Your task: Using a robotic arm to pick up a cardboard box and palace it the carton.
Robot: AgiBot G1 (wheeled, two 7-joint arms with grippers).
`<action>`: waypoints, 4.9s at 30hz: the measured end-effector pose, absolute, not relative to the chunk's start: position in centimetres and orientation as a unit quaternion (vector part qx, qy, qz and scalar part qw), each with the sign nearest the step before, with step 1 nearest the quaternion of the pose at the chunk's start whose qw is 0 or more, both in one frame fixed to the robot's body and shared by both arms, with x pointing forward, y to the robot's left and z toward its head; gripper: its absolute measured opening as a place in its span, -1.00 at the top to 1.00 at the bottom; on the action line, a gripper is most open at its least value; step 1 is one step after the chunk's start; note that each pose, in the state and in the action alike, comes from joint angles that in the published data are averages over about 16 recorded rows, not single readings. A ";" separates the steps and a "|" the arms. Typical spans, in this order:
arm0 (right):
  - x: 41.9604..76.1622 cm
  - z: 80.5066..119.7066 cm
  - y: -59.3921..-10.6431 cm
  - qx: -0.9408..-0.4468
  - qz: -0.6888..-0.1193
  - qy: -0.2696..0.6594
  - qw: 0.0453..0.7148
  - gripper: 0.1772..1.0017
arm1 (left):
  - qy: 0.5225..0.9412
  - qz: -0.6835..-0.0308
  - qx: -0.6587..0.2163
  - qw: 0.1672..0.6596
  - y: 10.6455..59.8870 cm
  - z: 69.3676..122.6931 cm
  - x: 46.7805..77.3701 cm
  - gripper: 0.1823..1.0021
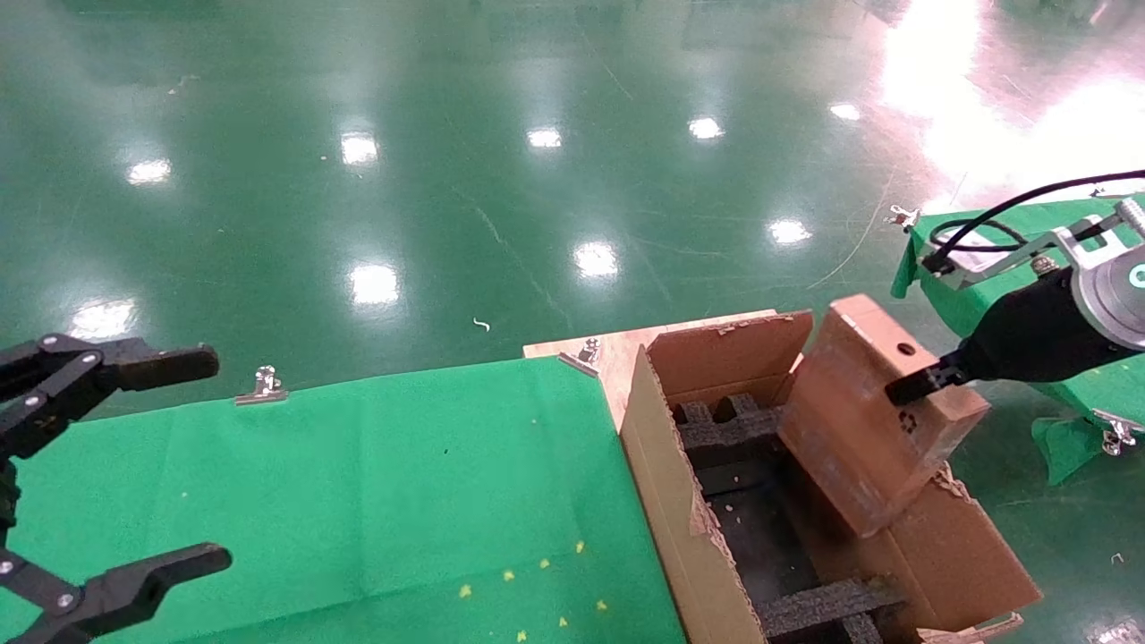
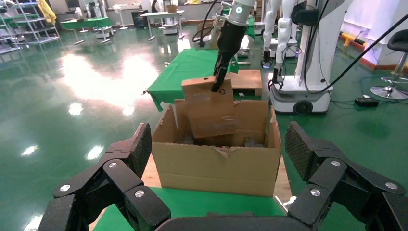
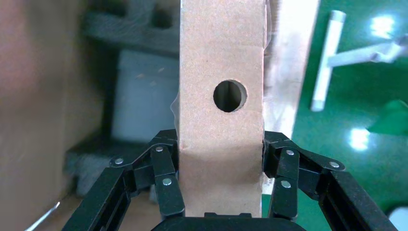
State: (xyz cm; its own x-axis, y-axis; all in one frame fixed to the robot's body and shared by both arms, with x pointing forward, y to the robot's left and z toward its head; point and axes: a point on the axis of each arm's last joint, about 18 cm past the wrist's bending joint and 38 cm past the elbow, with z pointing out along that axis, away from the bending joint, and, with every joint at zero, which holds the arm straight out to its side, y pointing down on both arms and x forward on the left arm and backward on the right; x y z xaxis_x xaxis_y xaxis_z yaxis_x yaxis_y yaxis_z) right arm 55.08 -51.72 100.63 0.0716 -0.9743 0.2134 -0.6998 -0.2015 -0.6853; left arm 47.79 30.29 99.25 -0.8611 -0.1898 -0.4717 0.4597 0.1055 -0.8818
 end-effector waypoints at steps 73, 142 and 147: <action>64.0 83.6 -49.2 -0.673 -0.297 0.660 0.151 0.63 | 0.702 -0.662 0.096 0.245 30.3 99.2 47.8 -1.00; 65.7 96.3 -45.4 -0.682 -0.344 0.584 0.275 -0.88 | 0.702 -0.662 0.096 0.246 30.3 99.3 47.8 -1.00; 64.9 100.6 -42.4 -0.695 -0.335 0.540 0.337 -0.95 | 0.702 -0.662 0.096 0.246 30.3 99.3 47.8 -1.00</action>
